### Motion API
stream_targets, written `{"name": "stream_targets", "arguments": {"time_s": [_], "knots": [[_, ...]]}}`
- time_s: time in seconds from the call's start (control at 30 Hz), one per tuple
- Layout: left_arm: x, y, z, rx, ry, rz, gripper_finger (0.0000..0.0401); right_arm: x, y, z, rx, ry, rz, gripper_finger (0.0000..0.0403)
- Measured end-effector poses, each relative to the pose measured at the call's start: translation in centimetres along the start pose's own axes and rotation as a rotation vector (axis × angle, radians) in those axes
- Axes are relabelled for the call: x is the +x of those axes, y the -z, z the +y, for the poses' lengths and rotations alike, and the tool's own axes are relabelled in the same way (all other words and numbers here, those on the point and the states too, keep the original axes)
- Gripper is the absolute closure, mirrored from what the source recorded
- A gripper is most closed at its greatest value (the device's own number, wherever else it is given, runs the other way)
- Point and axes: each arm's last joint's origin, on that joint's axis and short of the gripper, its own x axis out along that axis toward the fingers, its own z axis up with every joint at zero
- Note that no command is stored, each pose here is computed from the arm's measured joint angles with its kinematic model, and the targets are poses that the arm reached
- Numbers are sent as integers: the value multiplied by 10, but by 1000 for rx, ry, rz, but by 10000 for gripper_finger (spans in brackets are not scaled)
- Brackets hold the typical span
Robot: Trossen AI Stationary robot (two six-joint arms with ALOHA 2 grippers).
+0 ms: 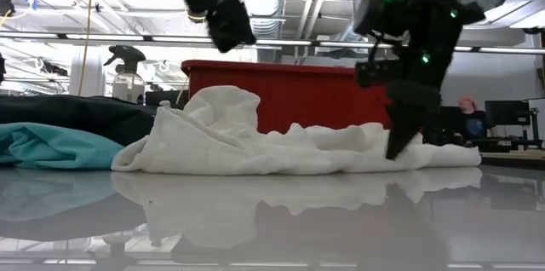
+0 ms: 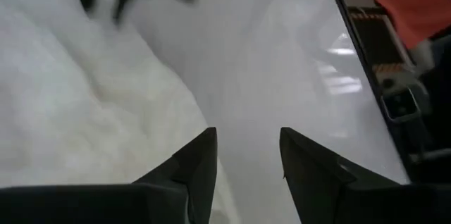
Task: Fold laundry
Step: Fold the white dress
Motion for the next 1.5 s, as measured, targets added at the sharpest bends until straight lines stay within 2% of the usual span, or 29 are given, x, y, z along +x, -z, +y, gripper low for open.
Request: {"name": "stream_targets", "arguments": {"time_s": [0.2,0.37,0.6,0.77,0.9,1.0,1.07,1.2,1.27,1.37,1.5], "knots": [[10,16,-6,-69,1,50,268,4,19,16,139,-99,18,242],[14,22,-22,-11,38,104,268,-7,37,52,297,-206,16,242],[8,29,-44,57,63,151,268,-31,76,103,556,-357,26,242],[-9,29,-55,127,-31,128,268,-55,92,133,566,-529,36,242],[-34,22,-61,144,-79,30,268,-88,79,158,497,-750,-50,242],[-50,16,-67,141,-130,-65,268,-113,52,166,406,-814,-192,242],[-49,16,-72,153,-186,-92,268,-122,33,163,299,-729,-269,242],[-31,20,-83,185,-269,-74,268,-124,-1,139,59,-388,-330,240],[-20,25,-87,164,-300,-52,268,-124,-17,124,-58,-275,-328,235],[-5,31,-92,147,-363,-29,268,-123,-35,106,-196,-217,-291,219],[17,40,-93,124,-456,10,268,-118,-42,95,-342,-266,-217,182]]}}
